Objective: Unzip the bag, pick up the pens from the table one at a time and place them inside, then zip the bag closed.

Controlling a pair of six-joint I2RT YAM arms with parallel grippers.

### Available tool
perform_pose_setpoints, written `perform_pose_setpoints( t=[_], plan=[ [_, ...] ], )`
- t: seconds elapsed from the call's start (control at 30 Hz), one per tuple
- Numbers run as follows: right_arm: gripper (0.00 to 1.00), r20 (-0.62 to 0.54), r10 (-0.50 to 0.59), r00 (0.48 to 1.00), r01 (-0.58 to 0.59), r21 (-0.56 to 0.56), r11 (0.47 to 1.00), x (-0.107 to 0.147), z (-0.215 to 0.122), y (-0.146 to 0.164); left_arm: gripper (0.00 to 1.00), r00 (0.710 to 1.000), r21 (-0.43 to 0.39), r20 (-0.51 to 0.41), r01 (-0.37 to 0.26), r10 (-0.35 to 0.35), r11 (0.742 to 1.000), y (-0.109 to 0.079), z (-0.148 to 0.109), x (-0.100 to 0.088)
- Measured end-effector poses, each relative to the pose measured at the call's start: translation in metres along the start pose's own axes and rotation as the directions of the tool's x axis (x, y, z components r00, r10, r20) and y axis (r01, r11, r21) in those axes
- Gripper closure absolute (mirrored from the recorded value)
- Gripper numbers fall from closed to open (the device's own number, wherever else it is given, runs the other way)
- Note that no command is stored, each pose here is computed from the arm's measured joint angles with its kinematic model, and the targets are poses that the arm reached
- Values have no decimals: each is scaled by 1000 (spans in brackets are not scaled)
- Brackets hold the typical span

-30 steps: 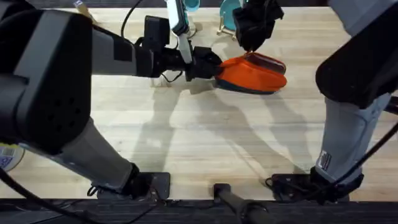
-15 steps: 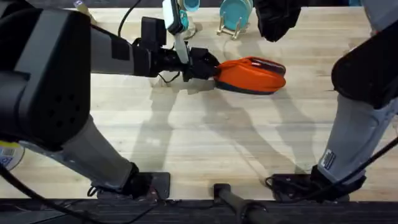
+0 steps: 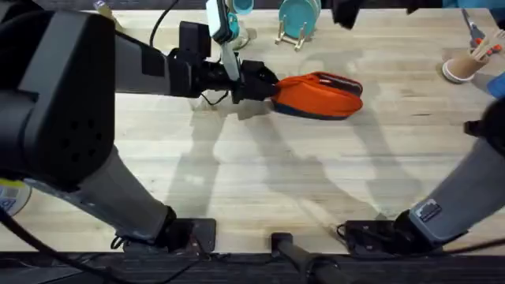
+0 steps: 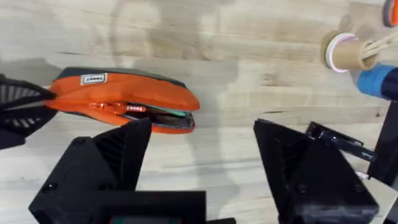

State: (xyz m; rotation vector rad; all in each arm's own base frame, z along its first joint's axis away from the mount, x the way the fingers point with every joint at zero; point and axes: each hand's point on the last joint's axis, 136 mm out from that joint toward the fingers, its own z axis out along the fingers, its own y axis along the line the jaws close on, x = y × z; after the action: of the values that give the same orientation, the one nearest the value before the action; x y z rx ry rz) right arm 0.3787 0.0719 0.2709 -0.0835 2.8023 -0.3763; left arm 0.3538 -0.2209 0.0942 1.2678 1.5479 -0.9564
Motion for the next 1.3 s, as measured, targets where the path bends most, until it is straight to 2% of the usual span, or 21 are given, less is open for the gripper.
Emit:
perform_pose_setpoints(
  t=[0.1,0.4,0.5,0.63,0.77,0.87,0.97,1.0,1.07,1.2,1.3],
  plan=[
    [6,42,21,999,-20,-21,1000,3,-18,-7,959,1000,0,0,0,0,1000,0,0,0],
    [5,97,63,993,-44,-181,983,16,-52,-28,959,1000,0,0,0,0,1000,0,0,0],
    [5,98,86,992,-64,-205,977,31,-60,-40,959,1000,0,0,0,0,1000,0,0,0],
    [6,78,93,993,-75,-212,974,65,-61,-52,960,1000,1,0,2,-2,1000,0,0,0],
    [6,101,96,990,-72,-222,972,87,-59,-56,959,1000,1,-1,3,-3,1000,0,0,0],
    [6,132,108,985,-68,-274,959,97,-57,-55,960,1000,1,-1,3,-3,1000,0,0,0],
    [6,142,136,980,-75,-371,925,101,-50,-48,959,1000,2,-1,6,-6,1000,-1,0,1],
    [6,132,176,976,-89,-497,863,97,-34,-37,959,1000,3,-1,7,-7,1000,-1,0,1],
    [6,113,199,974,-100,-569,816,93,-19,-28,959,1000,4,0,7,-7,1000,-1,0,1],
    [6,83,226,971,-112,-674,730,89,6,-11,959,1000,3,0,7,-7,1000,-1,0,1],
    [6,96,238,966,-99,-717,690,84,16,-1,959,1000,3,0,7,-7,1000,-1,-1,1]
  ],
)
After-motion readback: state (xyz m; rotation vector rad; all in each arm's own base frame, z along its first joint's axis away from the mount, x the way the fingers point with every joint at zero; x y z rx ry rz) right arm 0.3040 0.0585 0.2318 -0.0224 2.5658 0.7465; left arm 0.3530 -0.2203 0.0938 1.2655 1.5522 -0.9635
